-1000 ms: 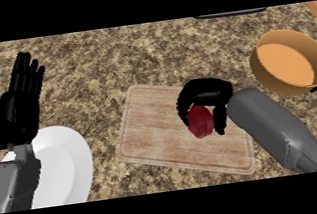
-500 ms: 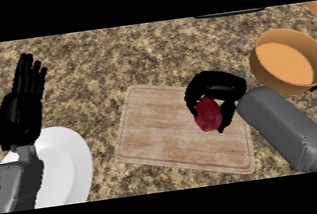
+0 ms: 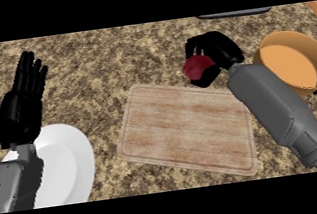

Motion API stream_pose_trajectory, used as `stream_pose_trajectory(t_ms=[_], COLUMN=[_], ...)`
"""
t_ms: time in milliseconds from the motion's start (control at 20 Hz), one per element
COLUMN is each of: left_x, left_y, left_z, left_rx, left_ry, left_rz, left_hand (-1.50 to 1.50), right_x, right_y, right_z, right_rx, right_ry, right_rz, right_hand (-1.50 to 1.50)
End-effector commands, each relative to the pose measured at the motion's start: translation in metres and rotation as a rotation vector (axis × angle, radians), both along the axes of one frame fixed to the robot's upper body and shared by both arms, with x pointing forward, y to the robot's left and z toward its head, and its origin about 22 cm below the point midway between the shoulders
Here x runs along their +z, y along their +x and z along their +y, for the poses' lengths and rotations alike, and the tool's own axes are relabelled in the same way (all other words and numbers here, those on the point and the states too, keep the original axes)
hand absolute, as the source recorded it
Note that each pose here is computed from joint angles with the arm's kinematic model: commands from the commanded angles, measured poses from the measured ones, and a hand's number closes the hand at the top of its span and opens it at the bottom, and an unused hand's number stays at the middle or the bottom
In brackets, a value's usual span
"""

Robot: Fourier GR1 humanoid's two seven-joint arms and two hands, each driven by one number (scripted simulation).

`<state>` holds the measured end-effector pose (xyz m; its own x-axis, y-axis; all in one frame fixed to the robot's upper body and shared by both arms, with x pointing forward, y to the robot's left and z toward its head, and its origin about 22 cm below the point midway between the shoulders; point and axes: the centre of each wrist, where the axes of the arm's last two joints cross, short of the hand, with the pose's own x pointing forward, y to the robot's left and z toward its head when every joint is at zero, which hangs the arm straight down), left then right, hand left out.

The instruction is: Pick the pear from the cutting board and place it in the pot

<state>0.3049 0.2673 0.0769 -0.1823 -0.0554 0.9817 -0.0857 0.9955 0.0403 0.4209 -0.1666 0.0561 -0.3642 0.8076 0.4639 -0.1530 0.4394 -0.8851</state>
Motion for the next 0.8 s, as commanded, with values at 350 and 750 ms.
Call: stream_pose_trajectory(t_ms=[350, 750], left_x=[-0.003, -0.004], left_y=[0.001, 0.002], left_z=[-0.004, -0.004], left_rx=[-0.008, 0.004], left_ry=[0.005, -0.002], left_rz=[0.017, 0.009], left_hand=[0.00, 0.00], right_x=[0.117, 0.191], right_y=[0.041, 0.043], right_z=[0.039, 0.091], right_rx=[-0.859, -1.281], right_ry=[-0.058, -0.128], right_rz=[-0.296, -0.491], right_hand=[1.50, 1.50])
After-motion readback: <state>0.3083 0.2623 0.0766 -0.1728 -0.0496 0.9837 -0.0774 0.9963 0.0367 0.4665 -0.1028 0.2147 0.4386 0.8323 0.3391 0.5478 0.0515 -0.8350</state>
